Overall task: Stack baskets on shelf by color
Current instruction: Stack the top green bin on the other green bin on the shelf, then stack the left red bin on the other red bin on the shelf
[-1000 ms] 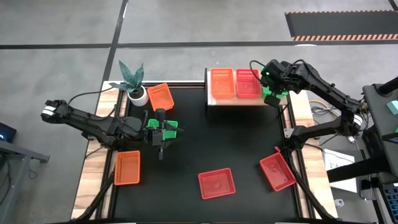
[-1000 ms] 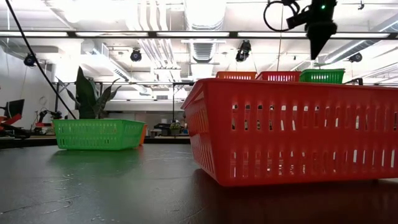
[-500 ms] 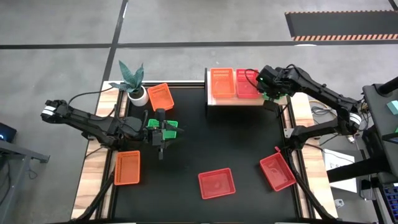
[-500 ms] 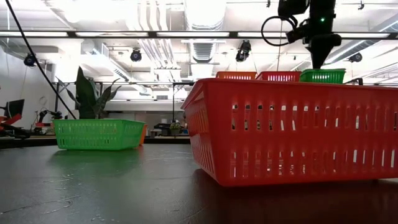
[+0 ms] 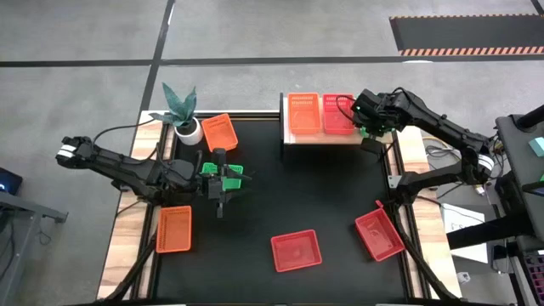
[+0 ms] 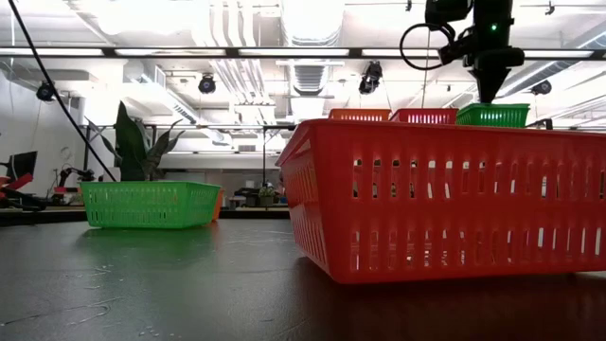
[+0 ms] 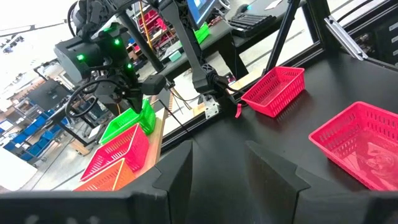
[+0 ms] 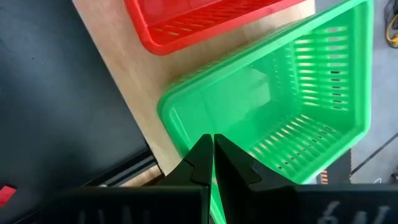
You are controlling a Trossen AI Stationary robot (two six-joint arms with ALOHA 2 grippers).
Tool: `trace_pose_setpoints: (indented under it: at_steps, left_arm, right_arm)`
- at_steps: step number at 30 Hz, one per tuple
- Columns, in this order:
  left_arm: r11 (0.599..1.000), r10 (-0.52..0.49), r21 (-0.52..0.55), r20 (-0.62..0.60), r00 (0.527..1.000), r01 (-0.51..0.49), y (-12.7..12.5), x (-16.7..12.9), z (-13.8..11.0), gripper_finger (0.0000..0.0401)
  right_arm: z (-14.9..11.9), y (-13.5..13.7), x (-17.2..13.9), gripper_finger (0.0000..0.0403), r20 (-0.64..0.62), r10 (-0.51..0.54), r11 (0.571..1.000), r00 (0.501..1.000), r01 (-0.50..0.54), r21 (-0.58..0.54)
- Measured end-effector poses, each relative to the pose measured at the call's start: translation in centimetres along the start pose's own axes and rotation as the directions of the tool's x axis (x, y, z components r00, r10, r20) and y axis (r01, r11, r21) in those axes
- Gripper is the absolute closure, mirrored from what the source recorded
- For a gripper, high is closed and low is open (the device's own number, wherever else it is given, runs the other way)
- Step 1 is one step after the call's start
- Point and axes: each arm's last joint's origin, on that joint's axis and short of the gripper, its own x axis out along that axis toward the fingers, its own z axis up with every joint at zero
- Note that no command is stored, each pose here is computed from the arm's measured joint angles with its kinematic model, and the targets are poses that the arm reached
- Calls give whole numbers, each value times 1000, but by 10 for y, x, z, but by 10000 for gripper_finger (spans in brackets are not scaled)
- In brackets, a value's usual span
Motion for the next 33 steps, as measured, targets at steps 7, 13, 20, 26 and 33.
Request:
trace_pose_setpoints:
  at_steps: [7,13,20,26,33]
  left_arm:
    - [1000,0,-2,1,1000,0,0,0,0,271]
    - [1000,2,-29,1,1000,-2,0,0,0,271]
    - [996,12,-91,35,999,-8,-5,15,1,271]
    - [994,-23,-111,19,1000,25,-24,41,-6,271]
    - [960,-150,-245,-38,988,136,-49,70,-19,271]
  right_arm:
    - [0,-9,-29,394,124,-5,995,992,-7,95]
    - [-12,7,-54,394,367,189,967,911,-237,92]
    - [-26,47,-68,394,569,281,951,773,-305,-55]
    - [-31,83,-63,394,682,343,936,646,-292,-195]
    - [-27,121,-35,394,805,393,919,443,-183,-348]
